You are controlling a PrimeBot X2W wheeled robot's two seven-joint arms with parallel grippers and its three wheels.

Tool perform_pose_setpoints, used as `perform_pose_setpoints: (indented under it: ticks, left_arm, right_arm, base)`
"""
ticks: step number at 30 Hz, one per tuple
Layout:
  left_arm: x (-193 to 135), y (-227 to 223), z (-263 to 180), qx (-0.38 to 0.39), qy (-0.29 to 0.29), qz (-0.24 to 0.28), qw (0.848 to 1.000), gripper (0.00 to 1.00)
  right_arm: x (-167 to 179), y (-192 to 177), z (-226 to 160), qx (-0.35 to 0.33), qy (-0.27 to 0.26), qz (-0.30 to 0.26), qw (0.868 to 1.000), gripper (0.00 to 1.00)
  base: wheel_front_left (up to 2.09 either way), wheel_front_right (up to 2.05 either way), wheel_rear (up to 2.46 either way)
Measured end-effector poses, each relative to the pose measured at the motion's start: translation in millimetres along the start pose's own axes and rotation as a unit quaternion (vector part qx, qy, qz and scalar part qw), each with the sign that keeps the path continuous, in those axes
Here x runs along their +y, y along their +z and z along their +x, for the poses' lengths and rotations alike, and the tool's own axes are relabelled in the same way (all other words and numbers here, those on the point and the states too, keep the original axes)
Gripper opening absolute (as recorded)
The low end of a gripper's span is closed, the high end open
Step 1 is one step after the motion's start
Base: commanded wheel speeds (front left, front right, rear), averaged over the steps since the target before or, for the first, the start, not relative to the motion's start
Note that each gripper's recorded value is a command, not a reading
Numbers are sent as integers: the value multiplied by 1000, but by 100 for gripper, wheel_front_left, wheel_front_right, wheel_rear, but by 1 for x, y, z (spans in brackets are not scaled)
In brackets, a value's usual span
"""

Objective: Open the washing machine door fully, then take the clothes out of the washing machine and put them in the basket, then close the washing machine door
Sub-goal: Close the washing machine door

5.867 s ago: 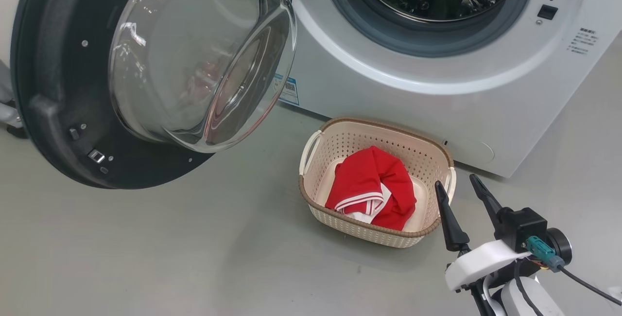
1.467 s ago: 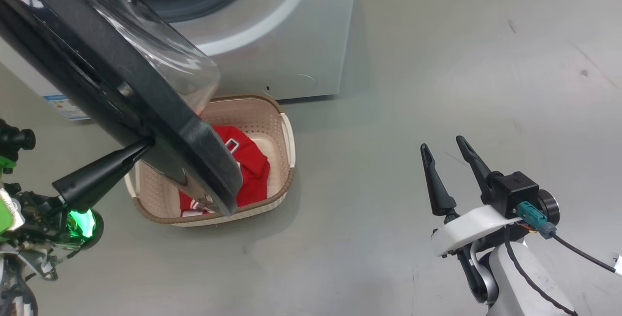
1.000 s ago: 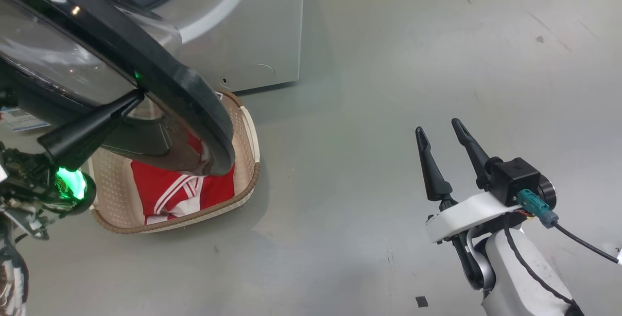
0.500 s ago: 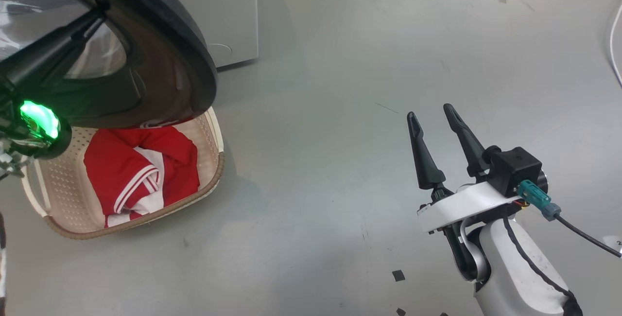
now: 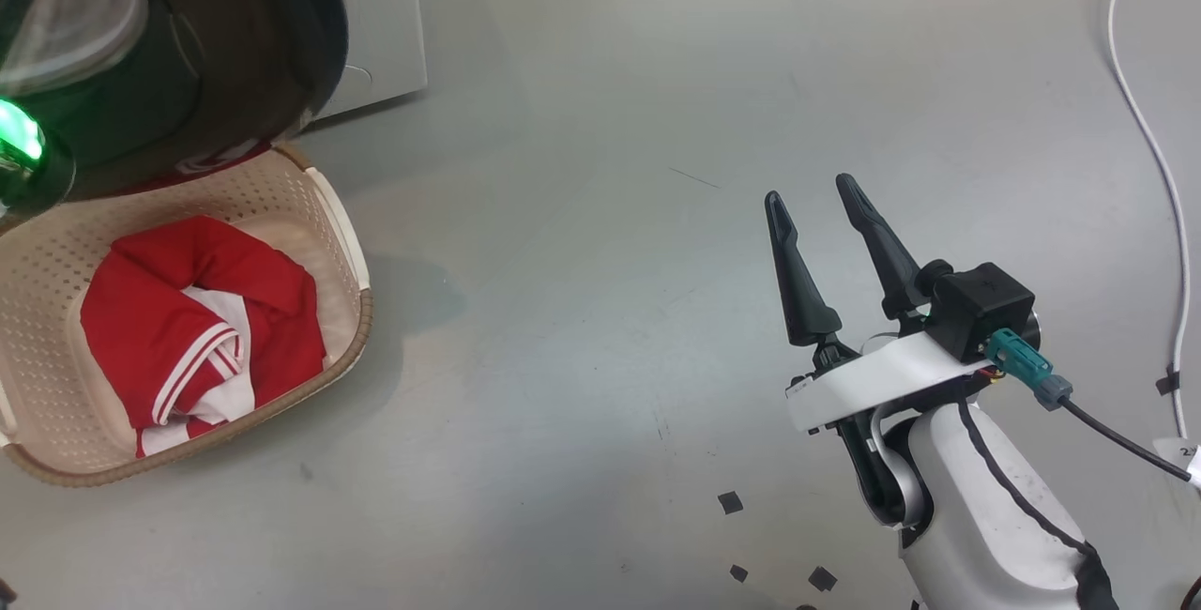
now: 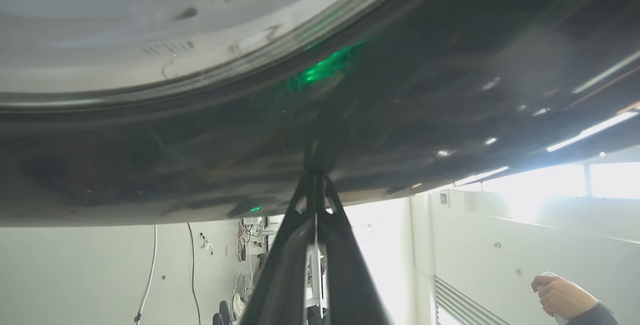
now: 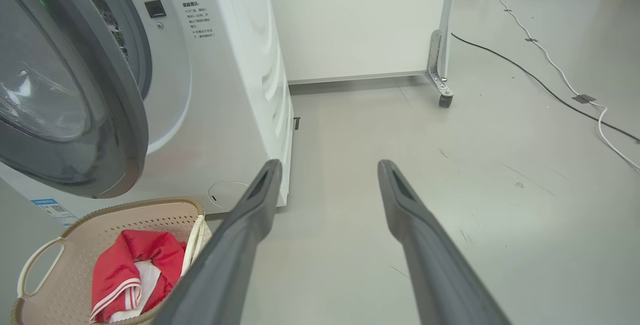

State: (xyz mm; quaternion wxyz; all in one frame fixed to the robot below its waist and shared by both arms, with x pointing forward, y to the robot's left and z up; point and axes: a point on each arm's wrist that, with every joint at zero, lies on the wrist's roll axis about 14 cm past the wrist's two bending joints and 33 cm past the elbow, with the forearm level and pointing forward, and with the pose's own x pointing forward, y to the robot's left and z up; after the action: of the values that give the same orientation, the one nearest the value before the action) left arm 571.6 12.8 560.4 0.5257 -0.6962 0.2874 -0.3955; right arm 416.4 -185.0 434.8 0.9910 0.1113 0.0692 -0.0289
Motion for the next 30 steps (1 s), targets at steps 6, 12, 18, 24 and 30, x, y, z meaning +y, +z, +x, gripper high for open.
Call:
perform_pose_setpoints:
  ticks: [6, 12, 18, 24, 30]
  left_arm:
    - [3, 11, 15, -17, 2, -2, 1000, 0]
    - [3, 18, 26, -30, 3, 1, 1000, 0]
    - [8, 16, 34, -29, 16, -1, 999, 0]
    - [10, 14, 35, -31, 22, -8, 999, 0]
    - [6, 17, 26, -42, 17, 1, 999, 0]
  right_arm:
    - [-6, 0, -2, 1, -13, 5, 1000, 100]
    - [-8, 2, -3, -1, -18, 7, 1000, 100]
    - [-11, 7, -5, -6, -27, 5, 1000, 100]
    - [-13, 11, -5, -13, -32, 5, 999, 100]
    - [-8, 13, -2, -17, -24, 9, 1000, 100]
  base:
    - [0, 0, 0]
    - [0, 0, 0]
    - [0, 0, 0]
    - [0, 0, 0]
    - [0, 0, 0]
